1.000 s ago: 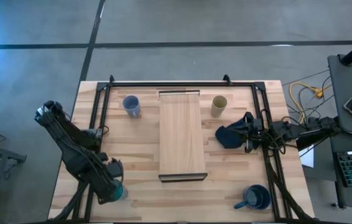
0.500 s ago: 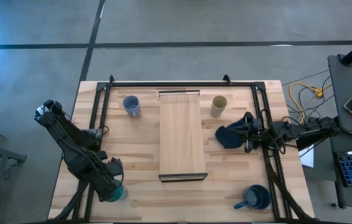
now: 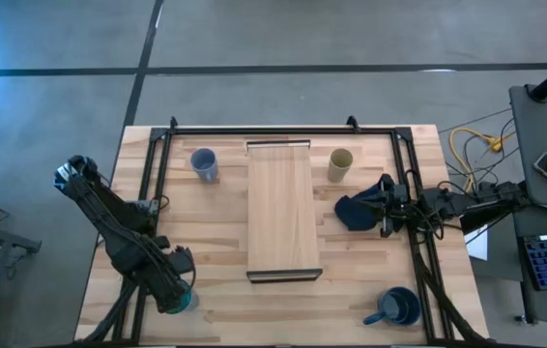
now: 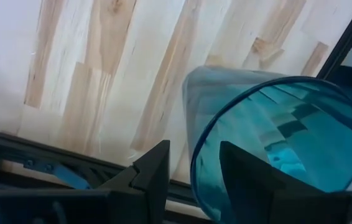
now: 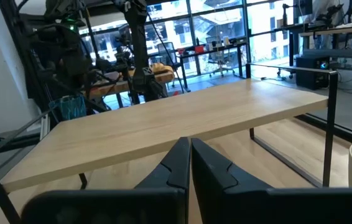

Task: Stack small to large cups/mugs on shelf
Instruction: Put the blue cup on the shelf

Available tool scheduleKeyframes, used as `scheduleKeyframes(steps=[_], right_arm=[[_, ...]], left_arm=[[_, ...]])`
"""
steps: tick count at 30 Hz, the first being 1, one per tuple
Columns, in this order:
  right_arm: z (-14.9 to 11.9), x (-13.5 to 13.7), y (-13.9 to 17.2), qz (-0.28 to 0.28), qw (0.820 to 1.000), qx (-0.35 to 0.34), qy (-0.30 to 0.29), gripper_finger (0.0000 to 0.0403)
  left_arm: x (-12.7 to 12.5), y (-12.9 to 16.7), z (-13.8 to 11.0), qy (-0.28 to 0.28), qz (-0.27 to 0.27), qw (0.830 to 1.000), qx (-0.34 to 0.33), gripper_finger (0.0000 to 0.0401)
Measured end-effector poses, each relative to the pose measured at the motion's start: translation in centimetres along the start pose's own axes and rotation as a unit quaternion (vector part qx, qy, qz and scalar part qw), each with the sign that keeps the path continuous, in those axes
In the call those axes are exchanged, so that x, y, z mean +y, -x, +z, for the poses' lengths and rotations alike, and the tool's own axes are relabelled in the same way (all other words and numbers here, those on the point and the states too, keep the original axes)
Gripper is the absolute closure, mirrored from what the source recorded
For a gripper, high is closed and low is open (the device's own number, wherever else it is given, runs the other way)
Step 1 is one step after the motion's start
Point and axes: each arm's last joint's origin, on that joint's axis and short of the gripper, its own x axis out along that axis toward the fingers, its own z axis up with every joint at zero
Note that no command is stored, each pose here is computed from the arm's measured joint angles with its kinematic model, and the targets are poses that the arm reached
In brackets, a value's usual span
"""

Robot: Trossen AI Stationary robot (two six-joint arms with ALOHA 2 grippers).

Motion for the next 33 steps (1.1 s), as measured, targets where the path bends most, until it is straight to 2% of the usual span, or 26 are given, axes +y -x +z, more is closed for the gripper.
scheduleKeyframes(steps=[7,16,19,25,33], right_arm=[[0.0,0.0,0.0,0.0,1.0,0.0,0.0,0.0394],[0.0,0.0,0.0,0.0,1.0,0.0,0.0,0.0394],[0.0,0.0,0.0,0.0,1.0,0.0,0.0,0.0394],[0.0,0.0,0.0,0.0,1.0,0.0,0.0,0.0394],[0.1,0.0,0.0,0.0,1.0,-0.003,-0.001,0.0394]], left_arm=[[0.5,-1.3,-0.1,0.002,0.019,1.0,0.007,0.0276],[0.5,-1.3,0.0,-0.003,0.019,1.0,-0.002,0.028],[0.5,-1.3,0.0,-0.013,0.019,1.0,-0.003,0.0304],[0.6,-1.3,0.3,-0.018,0.021,1.0,-0.009,0.0386],[0.9,-0.4,1.7,-0.005,0.019,0.999,-0.045,0.0399]])
